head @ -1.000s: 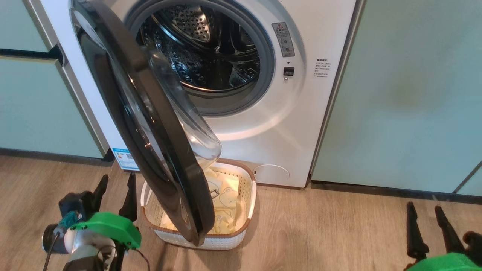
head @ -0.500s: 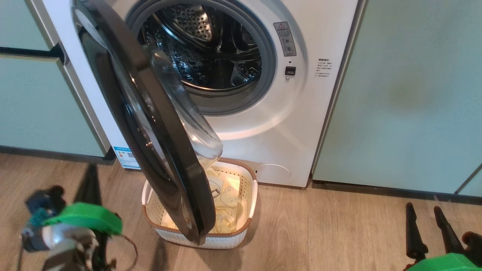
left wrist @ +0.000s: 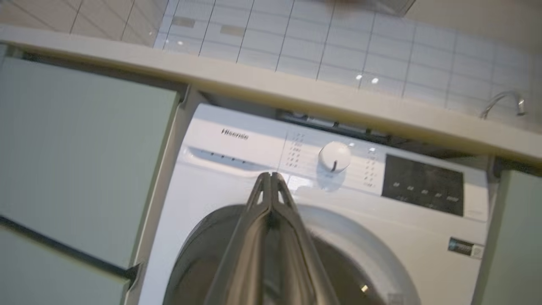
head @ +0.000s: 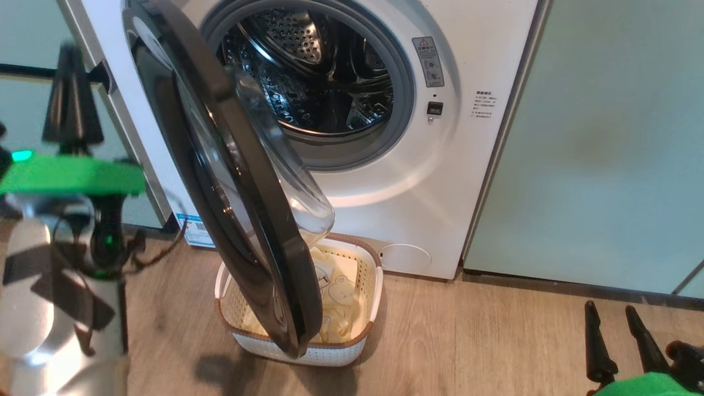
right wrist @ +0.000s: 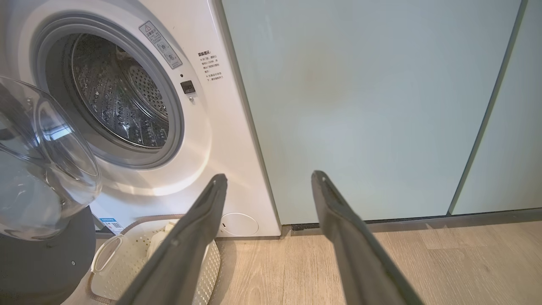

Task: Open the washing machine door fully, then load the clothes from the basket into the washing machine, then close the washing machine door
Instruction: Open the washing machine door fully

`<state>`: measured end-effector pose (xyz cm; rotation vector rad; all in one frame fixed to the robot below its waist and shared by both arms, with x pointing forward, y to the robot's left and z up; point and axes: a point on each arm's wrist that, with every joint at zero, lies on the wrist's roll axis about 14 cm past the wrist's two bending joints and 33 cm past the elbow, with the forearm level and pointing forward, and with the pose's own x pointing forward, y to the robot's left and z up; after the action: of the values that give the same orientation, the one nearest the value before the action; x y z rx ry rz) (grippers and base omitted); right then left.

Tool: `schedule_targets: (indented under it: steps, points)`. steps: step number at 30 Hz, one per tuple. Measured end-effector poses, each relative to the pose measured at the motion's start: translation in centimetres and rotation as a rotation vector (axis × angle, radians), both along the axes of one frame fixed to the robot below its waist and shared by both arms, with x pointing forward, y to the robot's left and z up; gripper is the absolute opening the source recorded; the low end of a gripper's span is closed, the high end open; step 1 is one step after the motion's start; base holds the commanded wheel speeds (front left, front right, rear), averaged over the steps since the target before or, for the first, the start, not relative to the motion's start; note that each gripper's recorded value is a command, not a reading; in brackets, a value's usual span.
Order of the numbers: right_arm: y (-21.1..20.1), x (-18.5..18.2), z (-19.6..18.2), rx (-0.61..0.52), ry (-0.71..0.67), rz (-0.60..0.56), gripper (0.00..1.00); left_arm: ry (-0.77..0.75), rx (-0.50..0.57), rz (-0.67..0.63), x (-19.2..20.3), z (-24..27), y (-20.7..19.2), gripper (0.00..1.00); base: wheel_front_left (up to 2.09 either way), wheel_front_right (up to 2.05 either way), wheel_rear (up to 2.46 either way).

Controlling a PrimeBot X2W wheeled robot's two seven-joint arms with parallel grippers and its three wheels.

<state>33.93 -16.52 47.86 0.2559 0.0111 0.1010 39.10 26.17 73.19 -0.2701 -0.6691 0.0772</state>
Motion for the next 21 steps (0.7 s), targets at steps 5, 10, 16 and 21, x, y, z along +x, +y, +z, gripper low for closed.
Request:
schedule_targets:
  steps: [5,10,16,21]
  points:
    - [0.1,0.0,0.0,0.0,0.001,0.005,1.0,-0.152,0.03,-0.119,-1.9,6.1,-4.1,0.0,0.0,0.0,0.0]
    - [0.3,0.0,0.0,0.0,0.001,0.01,1.0,-0.244,0.083,-0.275,-4.2,9.7,-9.5,0.0,0.0,0.0,0.0]
    - [0.3,0.0,-0.2,0.001,0.005,0.01,1.0,-0.203,0.157,-0.483,-5.7,9.4,-16.3,0.0,0.0,0.0,0.0]
    - [0.2,0.0,-0.3,0.002,0.008,0.007,1.0,-0.092,0.204,-0.628,-6.4,6.3,-20.9,0.0,0.0,0.0,0.0]
